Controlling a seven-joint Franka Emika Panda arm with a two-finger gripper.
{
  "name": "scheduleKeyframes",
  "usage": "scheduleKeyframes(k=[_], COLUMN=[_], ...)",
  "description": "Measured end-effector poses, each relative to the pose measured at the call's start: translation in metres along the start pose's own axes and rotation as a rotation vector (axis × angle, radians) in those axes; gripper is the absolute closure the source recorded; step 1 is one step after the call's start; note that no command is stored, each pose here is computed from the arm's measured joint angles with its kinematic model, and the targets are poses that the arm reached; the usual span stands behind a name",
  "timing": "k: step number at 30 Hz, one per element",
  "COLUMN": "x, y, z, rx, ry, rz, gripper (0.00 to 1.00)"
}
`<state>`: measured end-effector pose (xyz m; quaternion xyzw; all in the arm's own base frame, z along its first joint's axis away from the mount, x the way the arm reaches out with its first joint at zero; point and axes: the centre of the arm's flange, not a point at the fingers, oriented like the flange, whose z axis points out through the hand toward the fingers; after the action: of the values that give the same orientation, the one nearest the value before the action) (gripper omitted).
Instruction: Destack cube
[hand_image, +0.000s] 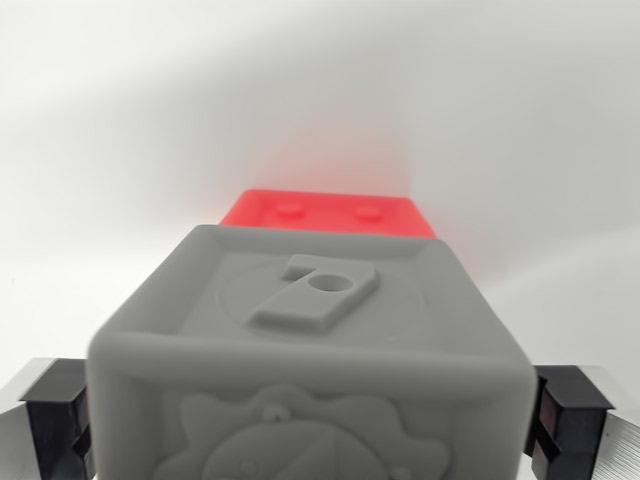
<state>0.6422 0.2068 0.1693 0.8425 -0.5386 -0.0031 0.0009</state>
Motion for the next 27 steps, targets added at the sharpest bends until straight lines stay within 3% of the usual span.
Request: scheduleKeyframes(k=[1,27], x=[0.0000,0.0000], y=[0.0000,-0.0003], z=[0.0002,0.0000], rx=[0.0004,0.0016], ry=[0.0001,0.0002], rz=[0.000,0.000], gripper=[1.00,1.00])
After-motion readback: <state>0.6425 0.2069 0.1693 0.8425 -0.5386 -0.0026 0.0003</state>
